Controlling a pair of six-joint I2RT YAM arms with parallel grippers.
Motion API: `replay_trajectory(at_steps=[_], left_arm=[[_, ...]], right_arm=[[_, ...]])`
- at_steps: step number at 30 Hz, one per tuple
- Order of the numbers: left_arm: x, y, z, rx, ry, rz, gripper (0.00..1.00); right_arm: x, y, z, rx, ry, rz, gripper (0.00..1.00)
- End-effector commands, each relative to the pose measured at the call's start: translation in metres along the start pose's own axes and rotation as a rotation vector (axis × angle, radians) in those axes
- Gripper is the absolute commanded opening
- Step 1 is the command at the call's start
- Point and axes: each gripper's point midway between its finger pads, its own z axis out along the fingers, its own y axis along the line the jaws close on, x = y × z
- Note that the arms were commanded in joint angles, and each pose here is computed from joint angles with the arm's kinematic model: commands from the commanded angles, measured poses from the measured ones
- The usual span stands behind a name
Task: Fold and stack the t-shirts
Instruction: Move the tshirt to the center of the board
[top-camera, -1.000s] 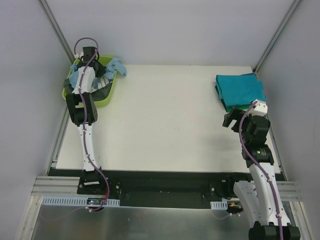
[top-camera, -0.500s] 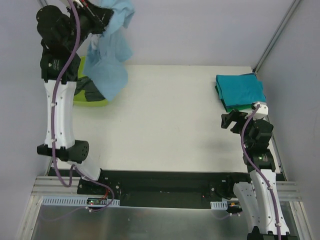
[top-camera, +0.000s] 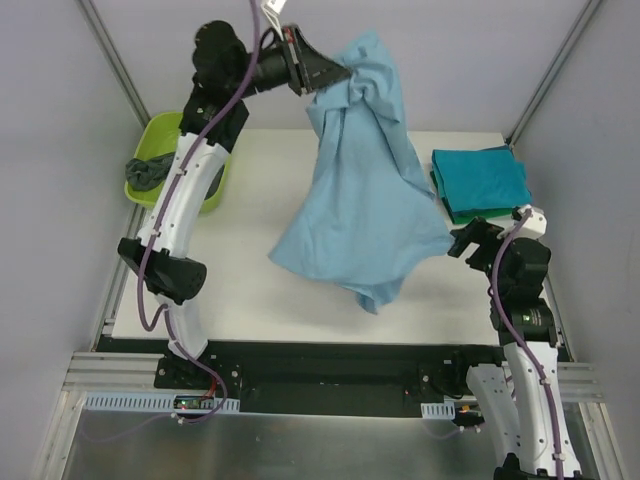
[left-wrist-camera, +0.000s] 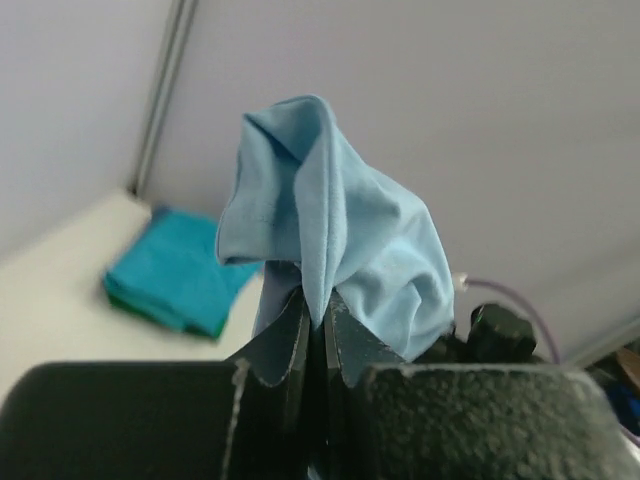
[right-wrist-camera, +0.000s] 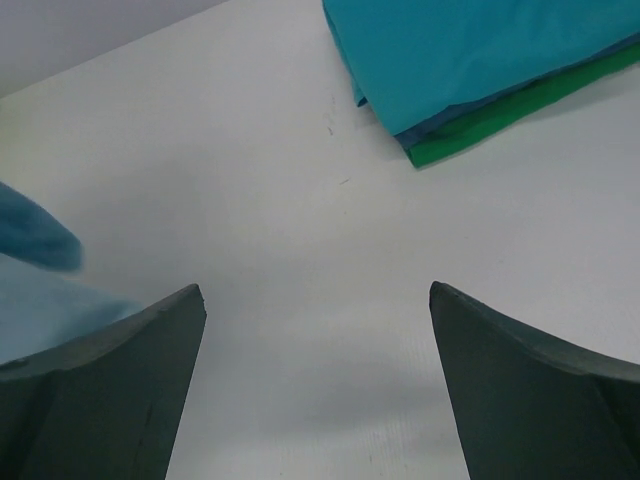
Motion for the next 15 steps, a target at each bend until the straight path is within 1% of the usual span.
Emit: replay_trajectory(at_steps=[1, 2, 3, 5, 6, 7, 8, 9, 10, 11, 13, 15], left_arm=[[0.043, 0.031, -0.021, -0.068, 0.075, -0.101, 0.06], [0.067, 0.062, -0.028, -0.156, 0.091, -0.126, 0.1], [0.087, 0.094, -0.037, -0.262, 0.1, -0.112, 0.13], [0.135, 0.177, -0.07, -0.613, 0.131, -0.119, 0.14], [0.157, 0.209, -0.092, -0.783, 0.195, -0.129, 0.22], [0.168, 0.234, -0.112, -0.924, 0.239, -0.123, 0.38], [0.182, 0.252, -0.126, -1.001, 0.311, -0.126, 0.49], [0.193, 0.266, -0.14, -1.07, 0.358, -0.131, 0.62], [0.207, 0.278, -0.155, -1.143, 0.402, -0.153, 0.86], [0.217, 0.285, -0.165, -1.177, 0.434, -0.171, 0.99], [0.236, 0.287, -0.181, -1.211, 0.472, -0.206, 0.99], [0.255, 0.273, -0.188, -1.177, 0.517, -0.247, 0.99]], right_arm=[[-0.007, -0.022, -0.014, 0.149, 0.013, 0.021, 0.96], [-0.003, -0.025, -0.014, 0.169, 0.04, 0.019, 0.96], [0.002, -0.028, -0.013, 0.188, 0.076, 0.017, 0.96], [0.014, -0.029, -0.01, 0.2, 0.15, 0.014, 0.96], [0.019, -0.027, -0.006, 0.185, 0.19, 0.014, 0.96], [0.025, -0.021, -0.004, 0.153, 0.229, 0.007, 0.96], [0.031, -0.019, -0.001, 0.134, 0.268, -0.003, 0.96], [0.039, -0.01, 0.001, 0.087, 0.316, 0.002, 0.96], [0.045, -0.007, 0.004, 0.073, 0.345, 0.004, 0.96], [0.051, -0.002, 0.008, 0.059, 0.37, -0.012, 0.96], [0.063, 0.004, 0.015, 0.059, 0.408, -0.047, 0.96], [0.072, 0.002, 0.022, 0.103, 0.439, -0.054, 0.96]])
